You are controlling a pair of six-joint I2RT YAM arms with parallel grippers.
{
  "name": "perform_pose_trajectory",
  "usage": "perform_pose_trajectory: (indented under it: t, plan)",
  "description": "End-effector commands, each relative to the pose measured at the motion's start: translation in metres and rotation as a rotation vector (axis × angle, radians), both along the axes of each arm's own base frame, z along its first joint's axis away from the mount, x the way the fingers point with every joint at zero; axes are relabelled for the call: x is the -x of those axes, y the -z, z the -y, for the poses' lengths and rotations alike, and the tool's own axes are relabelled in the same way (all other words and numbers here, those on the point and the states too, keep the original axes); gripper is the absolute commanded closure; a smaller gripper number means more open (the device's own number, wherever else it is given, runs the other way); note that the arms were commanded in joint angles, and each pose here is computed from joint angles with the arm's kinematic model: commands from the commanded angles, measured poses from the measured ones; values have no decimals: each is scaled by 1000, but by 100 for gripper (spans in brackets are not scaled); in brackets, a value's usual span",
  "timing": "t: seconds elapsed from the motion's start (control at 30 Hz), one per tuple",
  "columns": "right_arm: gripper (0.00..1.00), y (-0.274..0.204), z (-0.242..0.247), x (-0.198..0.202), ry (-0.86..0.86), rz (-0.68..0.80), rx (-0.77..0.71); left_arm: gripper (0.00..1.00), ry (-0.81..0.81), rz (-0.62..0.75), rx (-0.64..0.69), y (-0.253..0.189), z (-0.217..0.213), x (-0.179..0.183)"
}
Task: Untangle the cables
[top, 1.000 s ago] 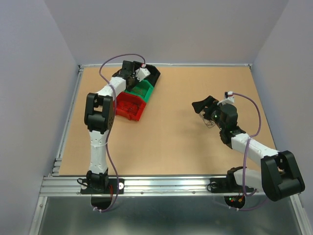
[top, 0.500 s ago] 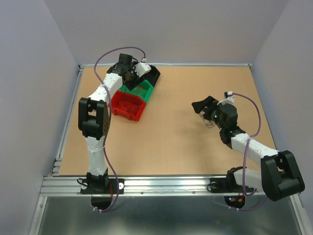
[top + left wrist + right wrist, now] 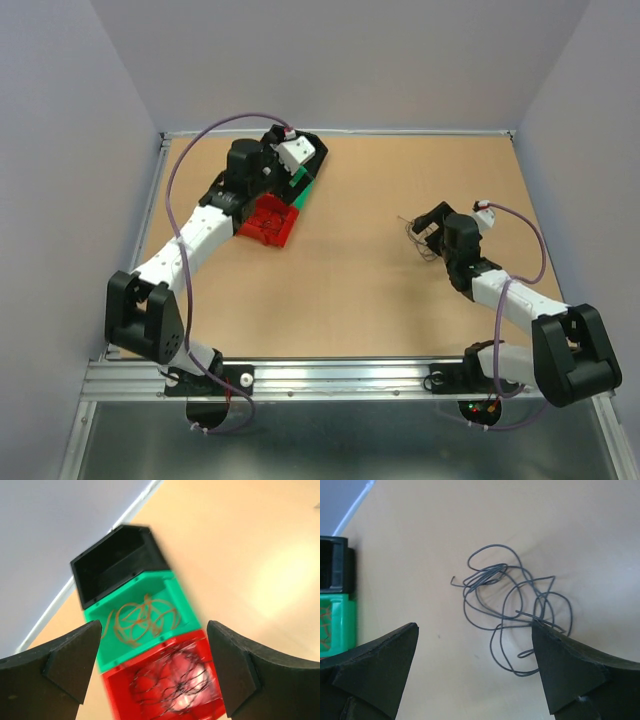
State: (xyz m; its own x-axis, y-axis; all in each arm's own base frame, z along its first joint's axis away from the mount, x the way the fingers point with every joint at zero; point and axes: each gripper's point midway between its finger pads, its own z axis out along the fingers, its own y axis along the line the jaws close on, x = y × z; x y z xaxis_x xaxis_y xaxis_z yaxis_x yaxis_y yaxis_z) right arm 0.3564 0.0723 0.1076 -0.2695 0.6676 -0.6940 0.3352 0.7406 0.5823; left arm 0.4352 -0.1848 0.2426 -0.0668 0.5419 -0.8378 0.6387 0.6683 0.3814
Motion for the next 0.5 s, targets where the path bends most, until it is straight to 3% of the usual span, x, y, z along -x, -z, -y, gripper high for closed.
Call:
perform_pose_trajectory:
  t: [0.0,0.03,0.2,0.47]
  plan:
    - [0,-24,24,-14,156,42,33,1,27,193,248,-33,11,18]
    - [0,-23,26,-16,169,38,47,1,30,271,304,-54,9,26]
    - [1,-1,26,-21,180,-29,65,1,74,310,390,-38,9,54]
    - [4,41,-2,-41,70,-158,60,1,30,321,394,-33,2,52]
